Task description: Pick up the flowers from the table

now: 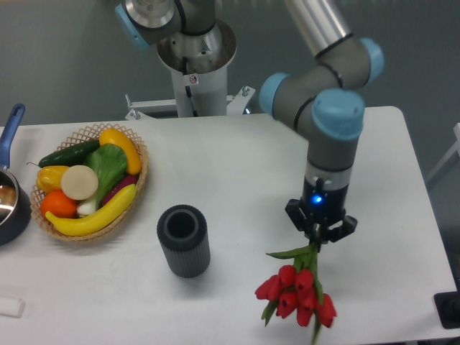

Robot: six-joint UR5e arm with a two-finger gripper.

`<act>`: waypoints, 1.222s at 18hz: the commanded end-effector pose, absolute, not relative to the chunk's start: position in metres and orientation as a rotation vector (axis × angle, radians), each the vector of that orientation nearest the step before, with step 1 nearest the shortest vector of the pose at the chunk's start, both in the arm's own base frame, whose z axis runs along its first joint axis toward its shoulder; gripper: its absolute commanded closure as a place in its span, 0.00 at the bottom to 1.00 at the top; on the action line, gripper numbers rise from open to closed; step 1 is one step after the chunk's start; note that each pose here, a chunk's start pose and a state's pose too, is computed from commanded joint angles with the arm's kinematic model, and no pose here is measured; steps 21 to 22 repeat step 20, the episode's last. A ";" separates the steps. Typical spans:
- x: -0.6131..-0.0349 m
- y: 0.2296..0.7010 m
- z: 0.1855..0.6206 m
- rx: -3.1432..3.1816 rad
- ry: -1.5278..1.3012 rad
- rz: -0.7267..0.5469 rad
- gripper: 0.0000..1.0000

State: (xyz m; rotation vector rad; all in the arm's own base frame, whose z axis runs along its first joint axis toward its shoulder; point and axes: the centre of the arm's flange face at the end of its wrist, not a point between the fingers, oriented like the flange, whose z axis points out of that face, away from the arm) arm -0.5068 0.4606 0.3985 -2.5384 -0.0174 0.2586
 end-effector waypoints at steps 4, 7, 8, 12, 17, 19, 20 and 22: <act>-0.506 0.456 0.423 -2.390 0.017 0.196 0.97; -0.509 0.446 0.436 -2.286 0.023 0.127 0.97; -0.511 0.440 0.440 -2.271 0.021 0.124 0.97; -0.512 0.440 0.447 -2.224 0.037 0.103 0.96; -0.512 0.438 0.447 -2.194 0.039 0.074 0.96; -0.514 0.434 0.449 -2.192 0.035 0.079 0.96; -0.514 0.434 0.449 -2.192 0.035 0.079 0.96; -0.514 0.434 0.449 -2.192 0.035 0.079 0.96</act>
